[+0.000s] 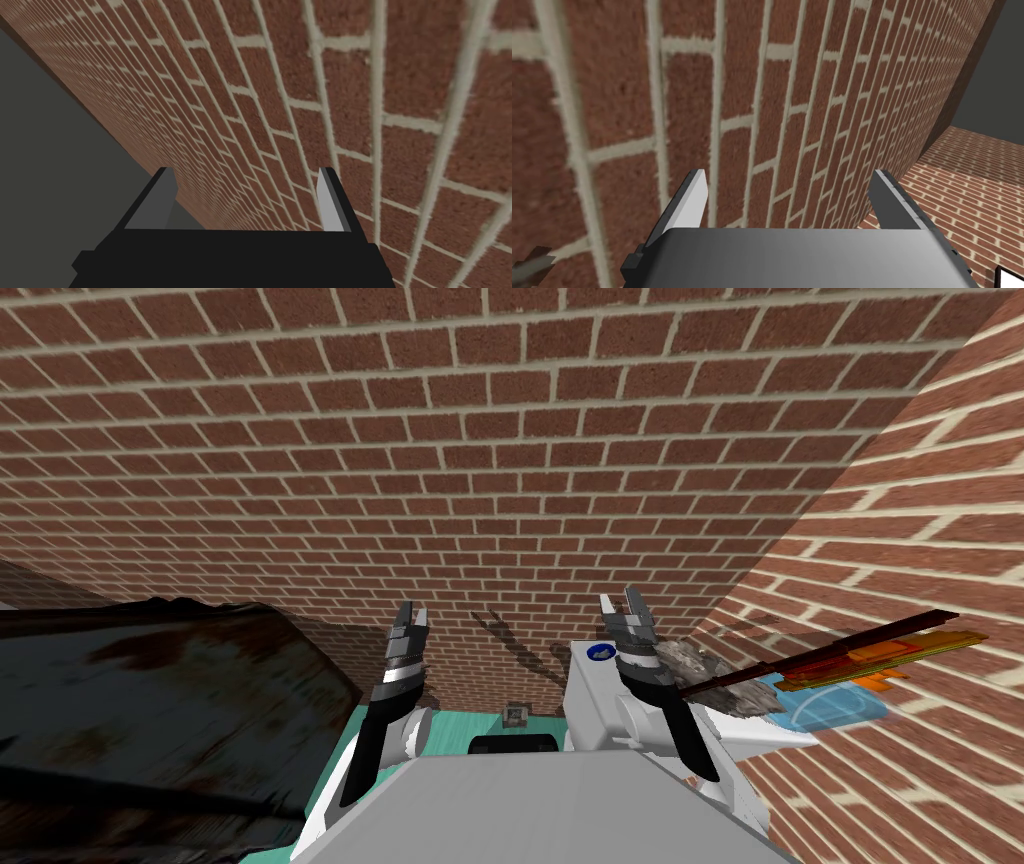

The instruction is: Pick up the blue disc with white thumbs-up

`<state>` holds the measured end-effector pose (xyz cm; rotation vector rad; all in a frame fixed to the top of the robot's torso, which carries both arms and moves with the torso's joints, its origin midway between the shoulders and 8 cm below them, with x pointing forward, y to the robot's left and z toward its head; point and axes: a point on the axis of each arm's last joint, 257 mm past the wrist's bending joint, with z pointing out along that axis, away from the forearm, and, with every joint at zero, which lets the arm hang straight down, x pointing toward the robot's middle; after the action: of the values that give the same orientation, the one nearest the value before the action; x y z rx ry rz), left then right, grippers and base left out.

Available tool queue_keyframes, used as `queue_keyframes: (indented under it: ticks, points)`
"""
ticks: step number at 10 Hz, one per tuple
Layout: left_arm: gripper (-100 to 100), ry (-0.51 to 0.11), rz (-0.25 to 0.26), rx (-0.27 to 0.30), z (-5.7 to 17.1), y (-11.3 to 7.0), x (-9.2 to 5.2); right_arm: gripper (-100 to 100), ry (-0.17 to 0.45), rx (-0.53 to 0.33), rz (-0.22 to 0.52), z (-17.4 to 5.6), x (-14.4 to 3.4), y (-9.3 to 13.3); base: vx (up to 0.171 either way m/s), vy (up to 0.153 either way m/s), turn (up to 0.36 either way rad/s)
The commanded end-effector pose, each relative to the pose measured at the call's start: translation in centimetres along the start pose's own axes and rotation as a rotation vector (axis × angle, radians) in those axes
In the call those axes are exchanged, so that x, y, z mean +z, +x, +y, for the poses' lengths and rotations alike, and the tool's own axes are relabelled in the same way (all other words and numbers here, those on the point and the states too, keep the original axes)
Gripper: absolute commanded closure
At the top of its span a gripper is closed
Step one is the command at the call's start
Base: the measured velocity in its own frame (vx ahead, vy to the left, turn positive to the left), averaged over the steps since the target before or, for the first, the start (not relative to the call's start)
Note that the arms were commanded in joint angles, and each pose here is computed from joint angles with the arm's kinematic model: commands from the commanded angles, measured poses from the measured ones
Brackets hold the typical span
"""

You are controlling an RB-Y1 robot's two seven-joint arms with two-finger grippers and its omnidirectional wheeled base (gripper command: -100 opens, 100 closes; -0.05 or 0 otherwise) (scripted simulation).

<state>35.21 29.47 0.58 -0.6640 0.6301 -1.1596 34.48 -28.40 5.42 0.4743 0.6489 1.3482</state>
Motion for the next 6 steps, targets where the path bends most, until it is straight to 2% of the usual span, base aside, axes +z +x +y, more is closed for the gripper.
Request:
queue_keyframes:
  ticks: [1,6]
  points:
    - [0,0.000,0.000,0.000,0.00,0.00,0.00,-100,-0.010,-0.009,0.035,0.09,0.15,0.23,-0.012,0.007,0.039]
    - [0,0.000,0.000,0.000,0.00,0.00,0.00,-100,-0.048,-0.058,0.176,0.06,0.51,1.01,-0.017,0.010,0.055]
